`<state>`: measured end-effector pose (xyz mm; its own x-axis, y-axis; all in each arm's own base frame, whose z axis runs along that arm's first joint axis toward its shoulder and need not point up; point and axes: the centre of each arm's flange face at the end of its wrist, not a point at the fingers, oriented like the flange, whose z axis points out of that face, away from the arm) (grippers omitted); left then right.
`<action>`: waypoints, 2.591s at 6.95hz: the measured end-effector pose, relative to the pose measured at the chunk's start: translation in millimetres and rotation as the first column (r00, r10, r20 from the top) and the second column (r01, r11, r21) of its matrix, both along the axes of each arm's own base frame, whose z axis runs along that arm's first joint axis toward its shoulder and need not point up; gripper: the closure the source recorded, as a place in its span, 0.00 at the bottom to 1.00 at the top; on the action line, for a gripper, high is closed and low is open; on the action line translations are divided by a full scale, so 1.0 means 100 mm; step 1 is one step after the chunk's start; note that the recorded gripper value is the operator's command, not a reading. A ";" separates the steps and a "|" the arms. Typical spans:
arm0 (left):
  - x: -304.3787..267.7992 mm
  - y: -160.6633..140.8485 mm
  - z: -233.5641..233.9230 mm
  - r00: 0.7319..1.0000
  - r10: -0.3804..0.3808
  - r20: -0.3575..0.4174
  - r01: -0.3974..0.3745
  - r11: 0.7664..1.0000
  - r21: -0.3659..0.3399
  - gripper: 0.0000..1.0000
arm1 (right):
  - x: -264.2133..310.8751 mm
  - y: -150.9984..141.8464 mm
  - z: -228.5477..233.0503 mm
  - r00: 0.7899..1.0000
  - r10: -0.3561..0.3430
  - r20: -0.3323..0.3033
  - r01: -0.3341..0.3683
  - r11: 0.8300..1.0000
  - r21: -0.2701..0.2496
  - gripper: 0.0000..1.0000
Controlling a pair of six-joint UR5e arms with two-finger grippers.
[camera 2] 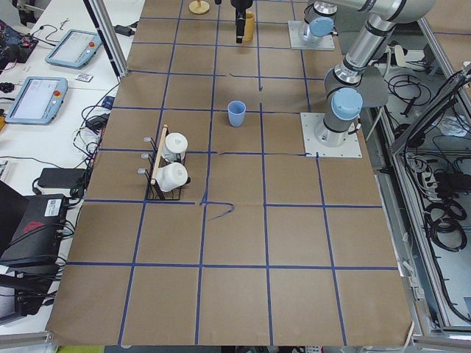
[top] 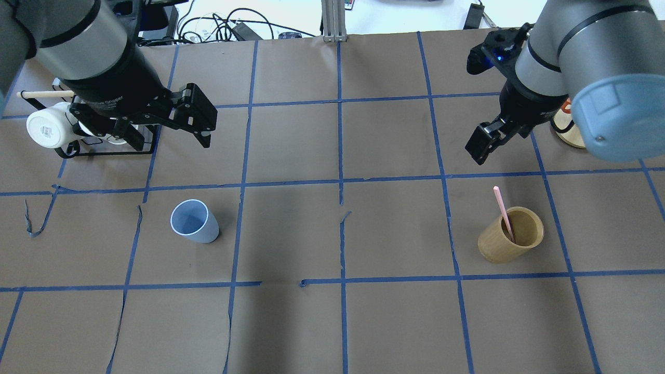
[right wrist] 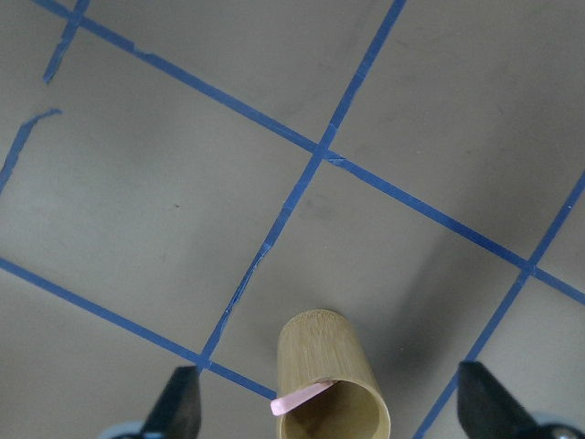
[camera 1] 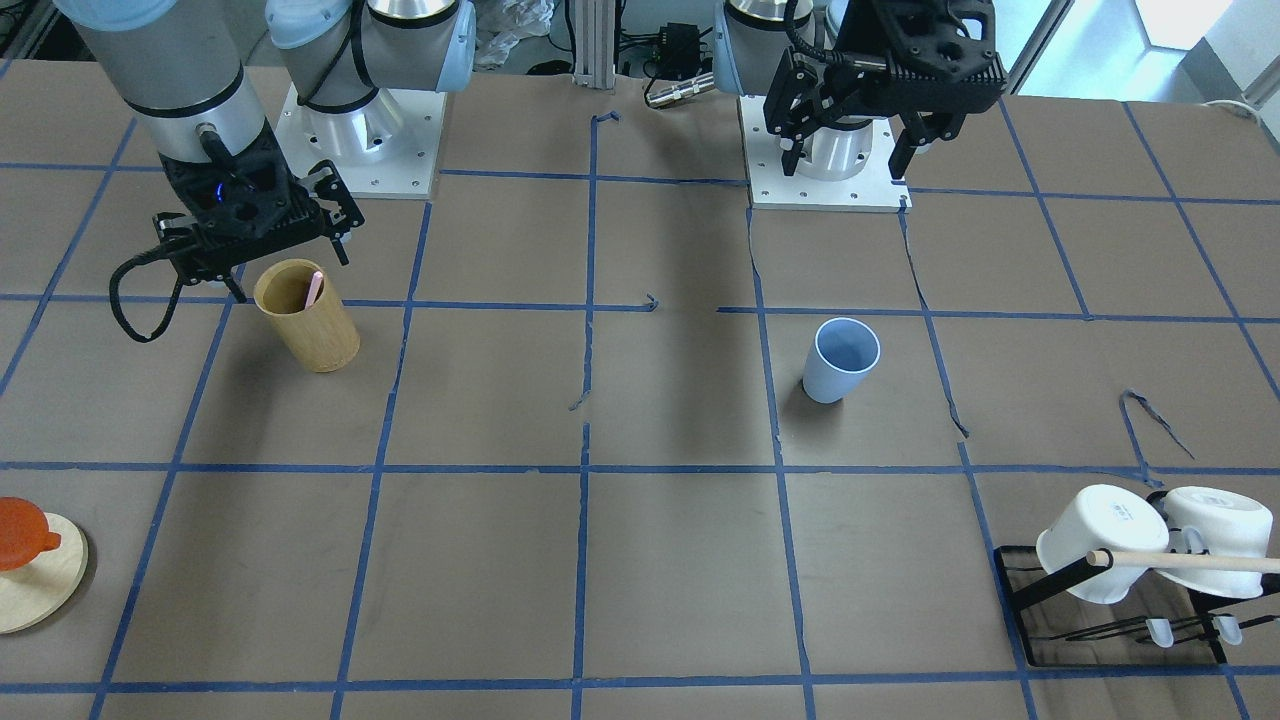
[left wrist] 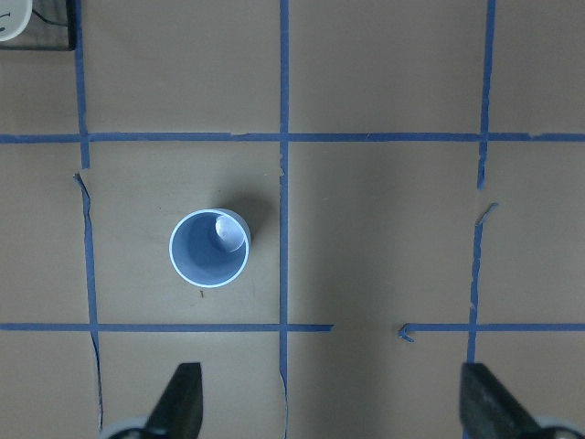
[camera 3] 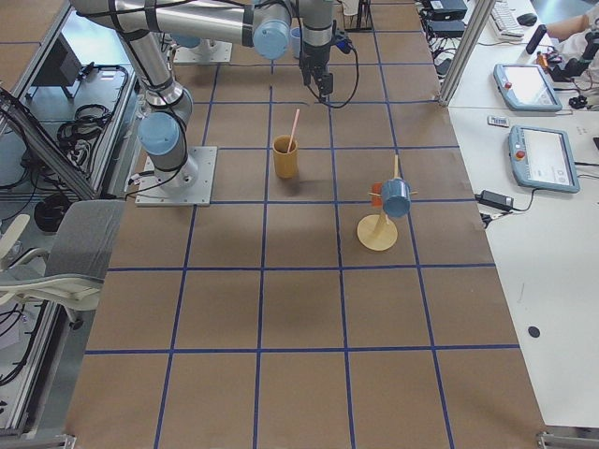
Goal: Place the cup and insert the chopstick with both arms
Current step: 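Lower the right gripper to the pink chopstick while the left descends over the blue cup, then grasp the blue cup with the left gripper while the right grasps the chopstick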
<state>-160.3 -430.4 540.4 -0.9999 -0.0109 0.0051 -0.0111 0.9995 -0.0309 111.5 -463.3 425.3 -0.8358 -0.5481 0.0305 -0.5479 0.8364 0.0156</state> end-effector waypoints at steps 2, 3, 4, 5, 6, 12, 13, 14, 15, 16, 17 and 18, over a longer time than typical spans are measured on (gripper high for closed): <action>0.00 0.01 -0.03 1.000 0.005 0.001 -0.005 1.000 0.007 0.00 | 0.00 0.17 -0.35 0.988 0.155 0.000 -0.155 0.987 0.034 0.00; 0.01 0.02 -0.06 1.000 0.008 0.001 -0.008 1.000 0.013 0.00 | 0.00 0.22 -0.50 0.978 0.207 -0.004 -0.206 0.978 0.037 0.07; 0.05 -0.04 -0.17 1.000 0.011 0.001 -0.011 1.000 0.027 0.00 | -0.01 0.25 -0.62 0.969 0.247 -0.007 -0.246 0.969 0.035 0.30; 0.15 -0.15 -0.46 1.000 0.023 0.001 -0.023 0.998 0.066 0.00 | -0.01 0.27 -0.70 0.959 0.281 -0.022 -0.280 0.960 0.022 0.33; 0.30 -0.21 -0.92 1.000 0.024 0.001 -0.024 0.993 0.118 0.00 | -0.03 0.27 -0.74 0.951 0.306 -0.047 -0.306 0.952 0.011 0.33; 0.51 -0.19 -2.51 0.998 -0.051 0.020 0.048 0.991 0.125 0.26 | -0.06 0.30 -0.79 0.923 0.378 -0.065 -0.377 0.926 0.028 0.61; 0.51 -0.20 -2.61 0.998 -0.053 0.024 0.050 0.990 0.131 0.34 | -0.06 0.30 -0.79 0.923 0.380 -0.064 -0.379 0.925 0.030 0.65; 0.51 -0.18 -2.71 0.998 -0.056 0.024 0.052 0.988 0.146 0.55 | -0.06 0.31 -0.81 0.923 0.381 -0.059 -0.379 0.924 0.040 0.68; 0.50 -0.16 -2.80 0.998 -0.058 0.022 0.053 0.985 0.162 0.83 | -0.06 0.33 -0.82 0.924 0.380 -0.050 -0.377 0.924 0.060 0.70; 0.50 -0.16 -2.87 0.998 -0.059 0.020 0.055 0.983 0.175 1.00 | -0.06 0.34 -0.82 0.925 0.379 -0.044 -0.375 0.924 0.076 0.71; 0.49 -0.17 -2.90 0.998 -0.062 0.020 0.057 0.982 0.181 1.00 | -0.06 0.35 -0.83 0.925 0.377 -0.042 -0.372 0.924 0.084 0.74; 0.48 -0.17 -2.90 0.998 -0.064 0.020 0.059 0.981 0.182 1.00 | -0.06 0.36 -0.82 0.926 0.374 -0.041 -0.370 0.925 0.086 0.76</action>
<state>-112.0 -447.3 250.0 -0.9985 0.0520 -0.0174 0.0487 0.9872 0.1516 105.5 -427.7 343.2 -0.5694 -0.8219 0.0179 -0.8159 0.5676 0.1101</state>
